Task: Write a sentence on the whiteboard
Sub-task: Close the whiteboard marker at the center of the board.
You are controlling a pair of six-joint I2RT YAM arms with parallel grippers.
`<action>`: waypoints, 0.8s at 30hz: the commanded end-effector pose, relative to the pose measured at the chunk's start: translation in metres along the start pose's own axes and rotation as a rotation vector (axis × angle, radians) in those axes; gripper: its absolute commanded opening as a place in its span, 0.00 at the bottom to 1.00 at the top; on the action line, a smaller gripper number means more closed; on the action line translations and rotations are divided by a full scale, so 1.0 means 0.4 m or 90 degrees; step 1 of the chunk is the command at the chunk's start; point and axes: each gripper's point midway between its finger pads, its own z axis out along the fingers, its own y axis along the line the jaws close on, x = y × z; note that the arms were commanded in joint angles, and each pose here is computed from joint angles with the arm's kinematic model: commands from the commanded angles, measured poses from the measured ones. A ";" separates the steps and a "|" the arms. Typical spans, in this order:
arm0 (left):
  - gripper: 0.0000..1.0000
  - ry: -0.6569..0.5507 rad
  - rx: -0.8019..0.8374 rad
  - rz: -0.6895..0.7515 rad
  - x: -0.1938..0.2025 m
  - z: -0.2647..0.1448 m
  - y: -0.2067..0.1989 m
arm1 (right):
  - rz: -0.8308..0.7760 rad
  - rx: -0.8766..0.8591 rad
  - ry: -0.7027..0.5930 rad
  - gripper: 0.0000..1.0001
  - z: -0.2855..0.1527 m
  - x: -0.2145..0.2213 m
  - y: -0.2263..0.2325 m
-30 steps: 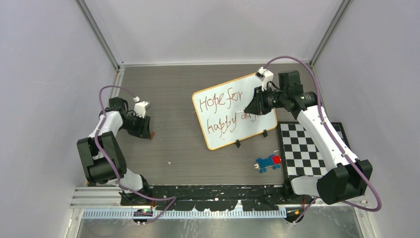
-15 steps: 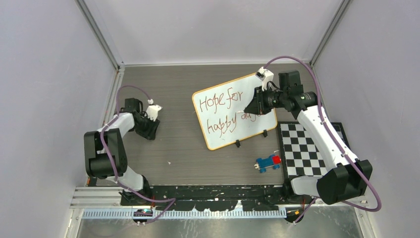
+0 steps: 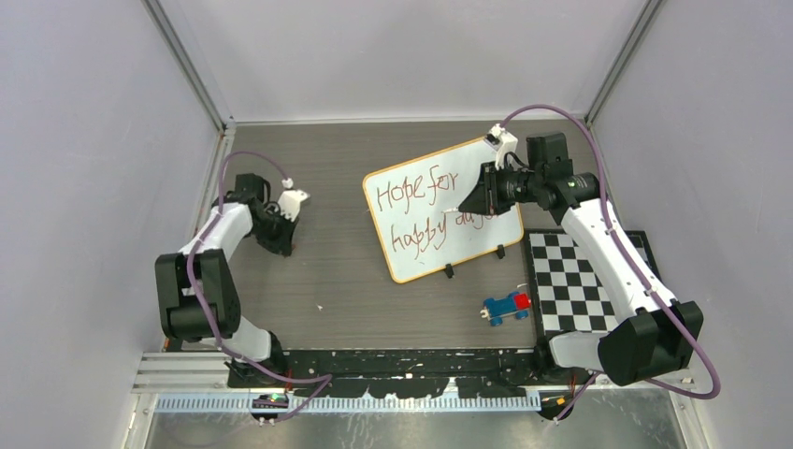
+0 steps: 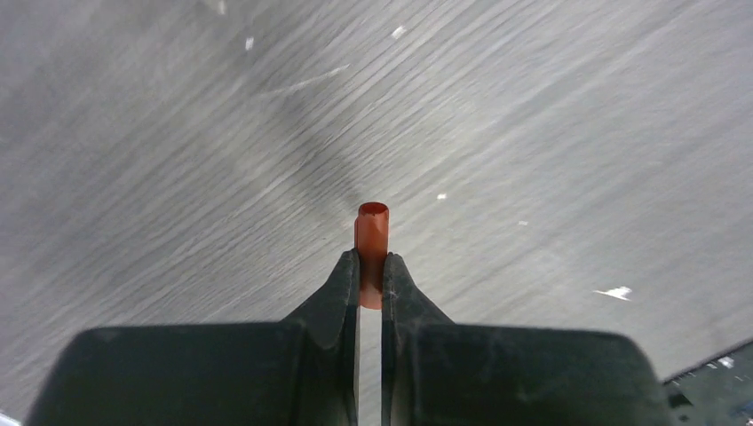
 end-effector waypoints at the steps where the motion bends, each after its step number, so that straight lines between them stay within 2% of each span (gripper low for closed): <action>1: 0.00 -0.101 0.048 0.073 -0.151 -0.167 -0.112 | 0.014 -0.056 -0.047 0.00 -0.012 -0.058 0.061; 7: 0.00 -0.191 0.117 0.199 -0.310 -0.375 -0.299 | 0.051 -0.137 -0.064 0.00 -0.015 -0.072 0.118; 11: 0.00 -0.220 0.167 0.319 -0.365 -0.437 -0.451 | 0.066 -0.195 -0.069 0.00 -0.015 -0.069 0.149; 14: 0.00 -0.252 0.212 0.397 -0.398 -0.430 -0.557 | 0.090 -0.256 -0.059 0.00 -0.009 -0.051 0.173; 16: 0.00 -0.246 0.219 0.449 -0.399 -0.403 -0.601 | 0.100 -0.274 -0.058 0.00 -0.009 -0.045 0.180; 18: 0.00 -0.224 0.237 0.461 -0.403 -0.381 -0.633 | 0.103 -0.277 -0.057 0.00 -0.009 -0.037 0.181; 24: 0.00 -0.227 0.260 0.479 -0.429 -0.360 -0.692 | 0.104 -0.315 -0.035 0.00 -0.014 -0.013 0.212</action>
